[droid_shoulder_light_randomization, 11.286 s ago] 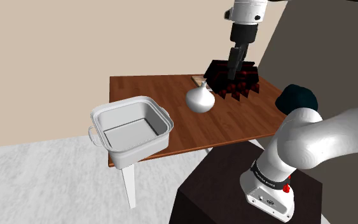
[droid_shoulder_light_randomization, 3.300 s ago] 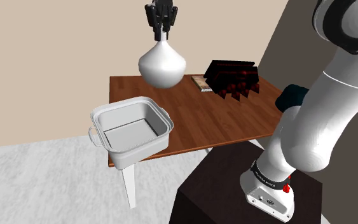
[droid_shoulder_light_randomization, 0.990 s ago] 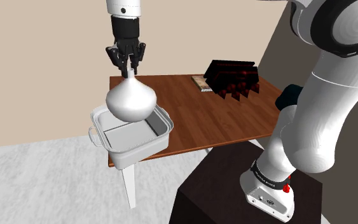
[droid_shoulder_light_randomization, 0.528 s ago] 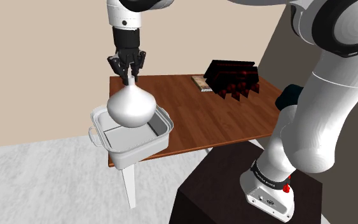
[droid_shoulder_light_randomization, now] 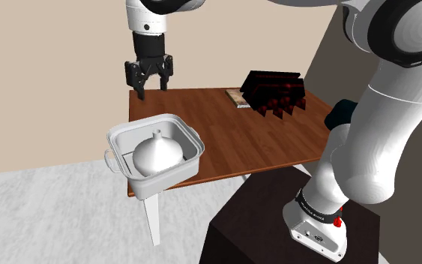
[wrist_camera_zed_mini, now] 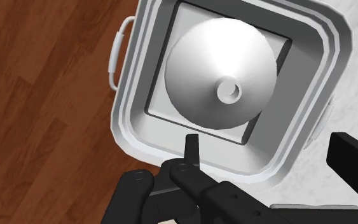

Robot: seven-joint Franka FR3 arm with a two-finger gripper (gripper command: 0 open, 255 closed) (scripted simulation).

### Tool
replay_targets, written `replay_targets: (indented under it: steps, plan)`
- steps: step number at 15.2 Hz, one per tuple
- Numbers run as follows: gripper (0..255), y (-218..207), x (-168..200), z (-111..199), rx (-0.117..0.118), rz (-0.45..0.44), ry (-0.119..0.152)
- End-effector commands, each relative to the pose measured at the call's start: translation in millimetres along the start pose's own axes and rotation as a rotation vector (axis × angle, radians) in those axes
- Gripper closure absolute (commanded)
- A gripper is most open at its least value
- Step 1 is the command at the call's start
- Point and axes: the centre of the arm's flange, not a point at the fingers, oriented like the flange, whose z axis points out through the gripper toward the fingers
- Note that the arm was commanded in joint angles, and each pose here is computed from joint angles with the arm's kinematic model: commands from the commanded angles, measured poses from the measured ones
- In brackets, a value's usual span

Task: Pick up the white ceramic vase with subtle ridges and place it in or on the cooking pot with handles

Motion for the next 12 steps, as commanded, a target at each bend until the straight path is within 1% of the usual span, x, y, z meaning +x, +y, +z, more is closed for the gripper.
replay_targets:
  steps: [1,3,7,12]
  plan:
    - [0,0.0,0.0,-0.1,0.000,0.000,0.000]
    - [0,0.2,-0.1,-0.2,0.000,0.000,0.000]
    - [0,0.2,-0.1,-50.2,0.000,0.000,0.000]
    - [0,0.2,-0.1,-50.2,0.000,0.000,0.000]
